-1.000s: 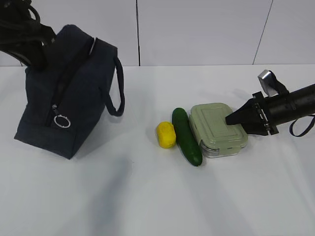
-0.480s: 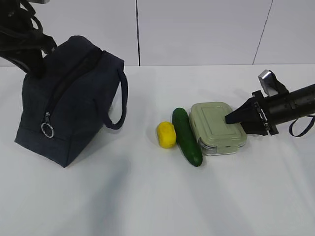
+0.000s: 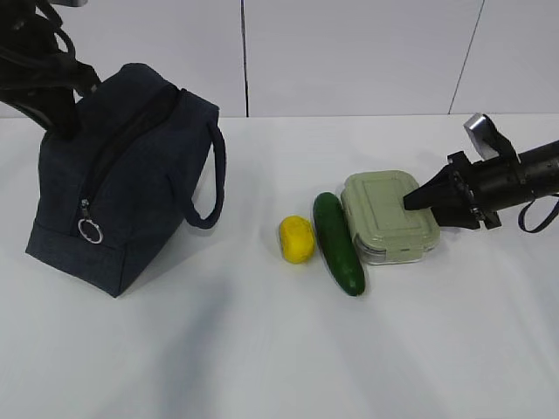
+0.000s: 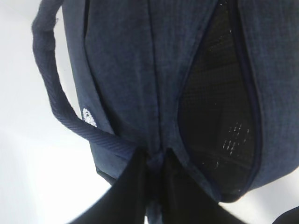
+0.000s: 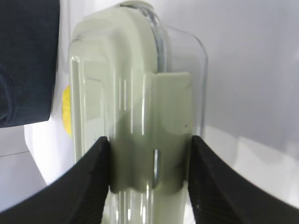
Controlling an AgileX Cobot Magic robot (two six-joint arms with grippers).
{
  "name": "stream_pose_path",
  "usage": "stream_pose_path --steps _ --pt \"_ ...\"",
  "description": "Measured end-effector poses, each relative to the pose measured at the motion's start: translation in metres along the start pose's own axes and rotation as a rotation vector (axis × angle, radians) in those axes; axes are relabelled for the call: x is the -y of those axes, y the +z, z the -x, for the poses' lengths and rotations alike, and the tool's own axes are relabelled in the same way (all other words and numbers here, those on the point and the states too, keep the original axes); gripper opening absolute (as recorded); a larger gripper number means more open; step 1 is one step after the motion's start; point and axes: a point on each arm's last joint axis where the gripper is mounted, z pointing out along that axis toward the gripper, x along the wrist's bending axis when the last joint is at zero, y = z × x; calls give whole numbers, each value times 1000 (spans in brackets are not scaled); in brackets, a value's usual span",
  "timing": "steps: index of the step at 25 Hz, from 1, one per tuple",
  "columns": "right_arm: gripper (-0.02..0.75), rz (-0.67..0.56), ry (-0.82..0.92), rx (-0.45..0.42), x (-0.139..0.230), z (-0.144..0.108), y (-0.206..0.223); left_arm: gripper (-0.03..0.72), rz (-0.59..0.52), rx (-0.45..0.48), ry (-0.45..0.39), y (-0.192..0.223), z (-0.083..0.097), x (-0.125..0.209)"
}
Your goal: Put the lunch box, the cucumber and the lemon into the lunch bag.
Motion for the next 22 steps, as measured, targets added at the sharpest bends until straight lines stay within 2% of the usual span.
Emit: stream_pose_path --steps 14,22 --pt "364 82 -13 -16 -11 -24 -15 20 0 0 0 0 0 0" --pt "363 148 -55 -31 -19 -57 -35 20 -2 0 -1 0 0 0"
